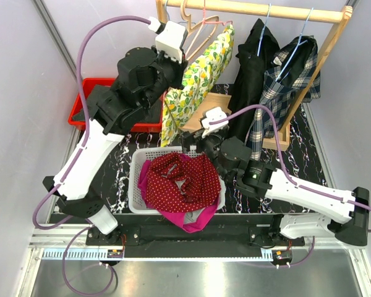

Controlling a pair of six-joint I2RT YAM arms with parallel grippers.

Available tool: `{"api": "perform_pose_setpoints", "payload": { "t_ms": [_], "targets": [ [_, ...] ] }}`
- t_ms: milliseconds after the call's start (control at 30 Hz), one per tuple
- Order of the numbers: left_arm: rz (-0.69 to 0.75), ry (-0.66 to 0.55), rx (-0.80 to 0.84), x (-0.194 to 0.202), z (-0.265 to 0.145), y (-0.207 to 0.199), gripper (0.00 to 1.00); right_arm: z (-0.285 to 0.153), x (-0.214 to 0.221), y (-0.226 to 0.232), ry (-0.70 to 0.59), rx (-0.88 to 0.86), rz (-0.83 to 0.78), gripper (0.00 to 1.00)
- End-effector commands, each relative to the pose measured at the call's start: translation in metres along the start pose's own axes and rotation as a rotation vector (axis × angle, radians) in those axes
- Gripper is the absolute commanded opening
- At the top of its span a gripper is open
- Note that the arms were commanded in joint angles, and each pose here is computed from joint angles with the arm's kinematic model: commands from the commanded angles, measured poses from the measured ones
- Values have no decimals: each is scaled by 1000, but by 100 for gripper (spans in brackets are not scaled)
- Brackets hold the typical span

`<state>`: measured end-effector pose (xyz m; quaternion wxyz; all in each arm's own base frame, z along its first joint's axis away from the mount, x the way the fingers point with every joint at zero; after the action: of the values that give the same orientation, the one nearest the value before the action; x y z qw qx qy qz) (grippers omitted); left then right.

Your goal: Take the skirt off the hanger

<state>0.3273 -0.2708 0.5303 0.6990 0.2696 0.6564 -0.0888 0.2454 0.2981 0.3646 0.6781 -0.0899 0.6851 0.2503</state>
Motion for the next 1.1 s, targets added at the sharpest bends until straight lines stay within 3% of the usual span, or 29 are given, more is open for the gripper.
{"api": "perform_pose_setpoints", "payload": {
  "t_ms": [0,400,767,1067],
  "targets": [
    [-56,-125,-38,-35,-12,13,0,13,-41,16,-122,-35,31,100],
    [-67,-125,-24,-35,-15,11,0,43,-18,21,-144,28,-90,100],
    [-68,-106,-8,-28,-14,7,0,37,-35,3,-194,97,-189,100],
    [-77,-110,10,-31,-15,4,0,59,-29,-18,-201,168,-249,100]
  ]
}}
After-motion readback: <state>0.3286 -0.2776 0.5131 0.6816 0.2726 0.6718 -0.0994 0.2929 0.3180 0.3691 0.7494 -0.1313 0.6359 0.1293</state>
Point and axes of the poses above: each gripper's point midway between its finger pads, its own z axis out along the fingers, its own y axis along the line the jaws close on, x = y × z, the point moved 1 cm from there along -z, back along the fingers, and after that the axes turned 12 degrees about z, right-handed, at the moved point
